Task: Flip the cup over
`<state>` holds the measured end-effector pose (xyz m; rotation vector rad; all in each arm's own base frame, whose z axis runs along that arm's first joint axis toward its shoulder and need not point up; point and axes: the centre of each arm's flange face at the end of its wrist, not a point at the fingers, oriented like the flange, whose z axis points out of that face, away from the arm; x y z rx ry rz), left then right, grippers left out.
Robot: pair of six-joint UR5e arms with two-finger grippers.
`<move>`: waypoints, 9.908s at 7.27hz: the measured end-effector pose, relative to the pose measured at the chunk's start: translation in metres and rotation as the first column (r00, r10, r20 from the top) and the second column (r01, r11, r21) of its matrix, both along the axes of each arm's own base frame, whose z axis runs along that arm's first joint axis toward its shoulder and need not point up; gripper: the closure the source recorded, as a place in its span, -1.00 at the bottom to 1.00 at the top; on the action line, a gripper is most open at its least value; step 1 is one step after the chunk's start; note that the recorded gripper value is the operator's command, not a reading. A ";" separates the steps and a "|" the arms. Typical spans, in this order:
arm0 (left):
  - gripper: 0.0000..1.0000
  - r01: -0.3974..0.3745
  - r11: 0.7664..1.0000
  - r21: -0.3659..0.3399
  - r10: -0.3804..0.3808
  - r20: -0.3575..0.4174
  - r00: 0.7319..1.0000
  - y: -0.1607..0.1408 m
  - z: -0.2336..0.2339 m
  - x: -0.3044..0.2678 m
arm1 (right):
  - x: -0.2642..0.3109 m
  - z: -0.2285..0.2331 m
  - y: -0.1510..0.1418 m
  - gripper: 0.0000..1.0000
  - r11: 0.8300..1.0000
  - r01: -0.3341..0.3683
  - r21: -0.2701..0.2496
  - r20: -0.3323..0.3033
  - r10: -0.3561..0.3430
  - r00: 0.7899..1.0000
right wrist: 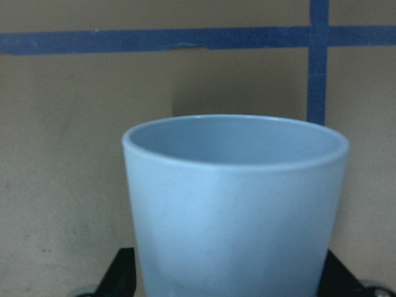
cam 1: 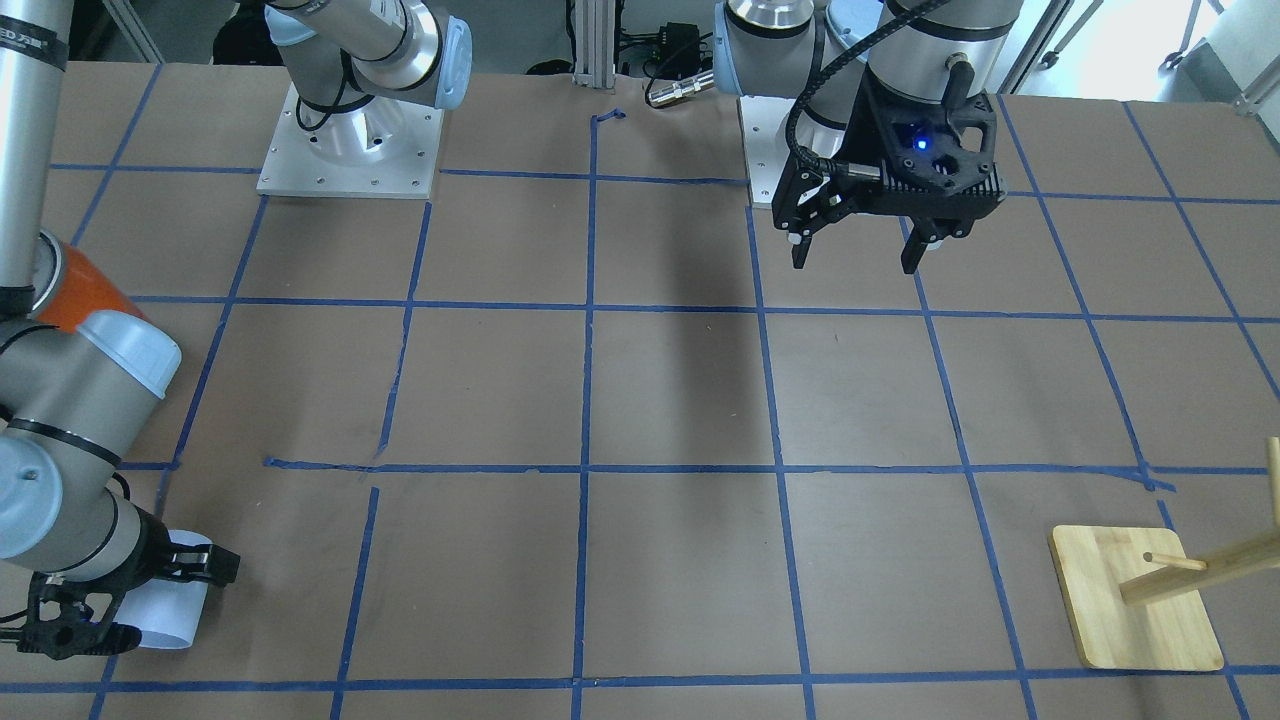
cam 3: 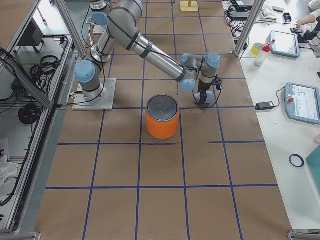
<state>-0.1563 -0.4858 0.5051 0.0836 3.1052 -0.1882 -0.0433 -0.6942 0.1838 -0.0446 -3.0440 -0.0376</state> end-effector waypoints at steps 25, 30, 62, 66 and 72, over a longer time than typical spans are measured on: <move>-1.00 -0.034 0.999 0.038 0.040 -0.157 0.987 -0.061 -0.045 0.053 | 0.502 0.006 0.140 -0.87 -0.163 -0.987 0.004 -0.164 0.973 -0.162; -1.00 -0.025 0.988 0.154 0.085 -0.398 0.914 -0.110 -0.130 0.113 | 0.497 0.022 0.132 -1.00 -0.145 -0.989 -0.012 -0.162 0.977 -0.141; -1.00 0.233 0.968 0.092 -0.241 0.098 0.965 -0.187 -0.240 0.086 | 0.175 0.297 0.165 -1.00 0.995 -0.074 -0.072 0.082 0.080 0.993; -1.00 0.206 0.978 0.029 -0.208 0.095 0.974 -0.122 -0.100 0.069 | 0.174 0.284 0.171 -1.00 0.996 -0.074 -0.045 0.082 0.077 0.994; -1.00 0.041 0.999 -0.029 -0.040 0.038 0.999 -0.001 0.001 0.045 | 0.174 0.283 0.172 -1.00 0.997 -0.073 -0.040 0.083 0.076 0.994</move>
